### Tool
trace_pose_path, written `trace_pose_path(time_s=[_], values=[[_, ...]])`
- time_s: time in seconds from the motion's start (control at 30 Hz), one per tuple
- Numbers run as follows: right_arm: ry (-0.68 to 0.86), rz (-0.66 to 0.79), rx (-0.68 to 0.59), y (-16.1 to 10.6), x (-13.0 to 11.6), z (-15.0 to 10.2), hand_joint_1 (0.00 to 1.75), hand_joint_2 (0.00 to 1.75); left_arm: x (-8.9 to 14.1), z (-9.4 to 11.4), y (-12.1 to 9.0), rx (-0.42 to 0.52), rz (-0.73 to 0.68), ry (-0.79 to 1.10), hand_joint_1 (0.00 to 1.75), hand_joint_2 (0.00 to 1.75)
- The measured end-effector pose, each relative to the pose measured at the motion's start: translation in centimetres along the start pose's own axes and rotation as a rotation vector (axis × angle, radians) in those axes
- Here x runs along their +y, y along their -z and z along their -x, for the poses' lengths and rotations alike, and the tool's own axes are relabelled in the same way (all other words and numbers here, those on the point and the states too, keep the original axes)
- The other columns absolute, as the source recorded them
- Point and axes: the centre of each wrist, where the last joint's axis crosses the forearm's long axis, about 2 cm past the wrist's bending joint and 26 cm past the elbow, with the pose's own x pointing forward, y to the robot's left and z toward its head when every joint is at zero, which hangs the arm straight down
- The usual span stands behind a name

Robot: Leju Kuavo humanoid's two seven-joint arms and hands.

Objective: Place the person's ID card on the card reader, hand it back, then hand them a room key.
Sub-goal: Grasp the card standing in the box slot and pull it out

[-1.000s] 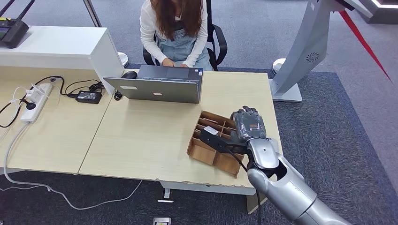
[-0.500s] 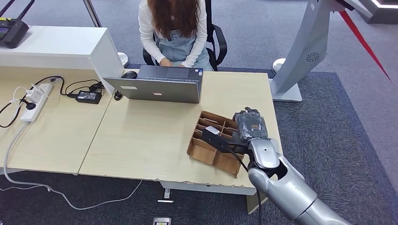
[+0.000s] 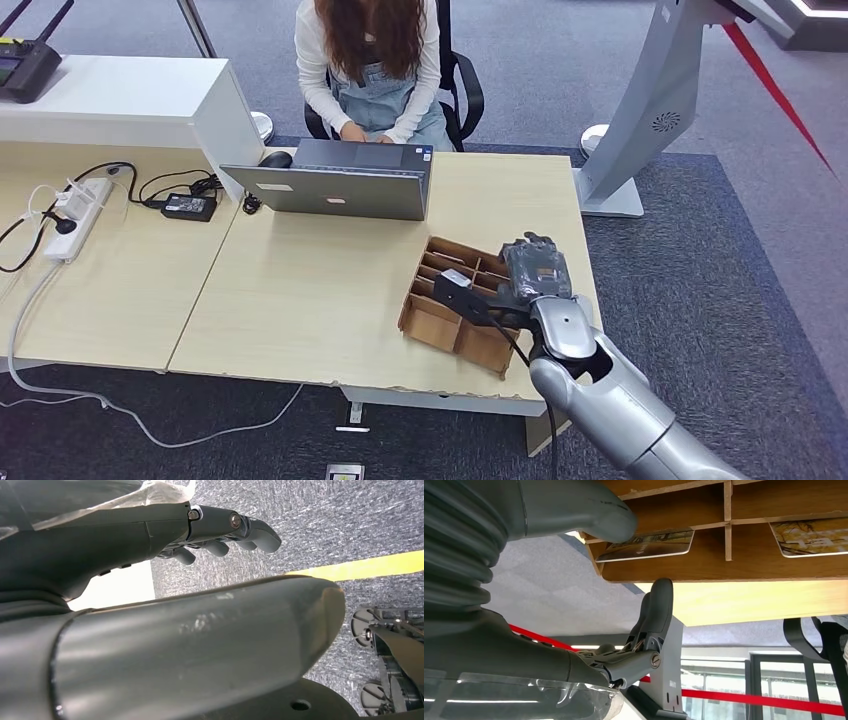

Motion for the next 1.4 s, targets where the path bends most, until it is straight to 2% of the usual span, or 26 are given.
trace_pose_path(time_s=[1.23,1.4], values=[[0.043,-0.016,0.016,0.16,0.3,-0.51,0.86,1.75,0.08,0.01,0.01,-0.003,-0.011,-0.004,0.0,0.0],[0.049,-0.016,0.016,0.16,0.37,-0.69,0.95,1.75,0.09,0.01,0.01,-0.003,-0.013,-0.008,0.0,0.0]])
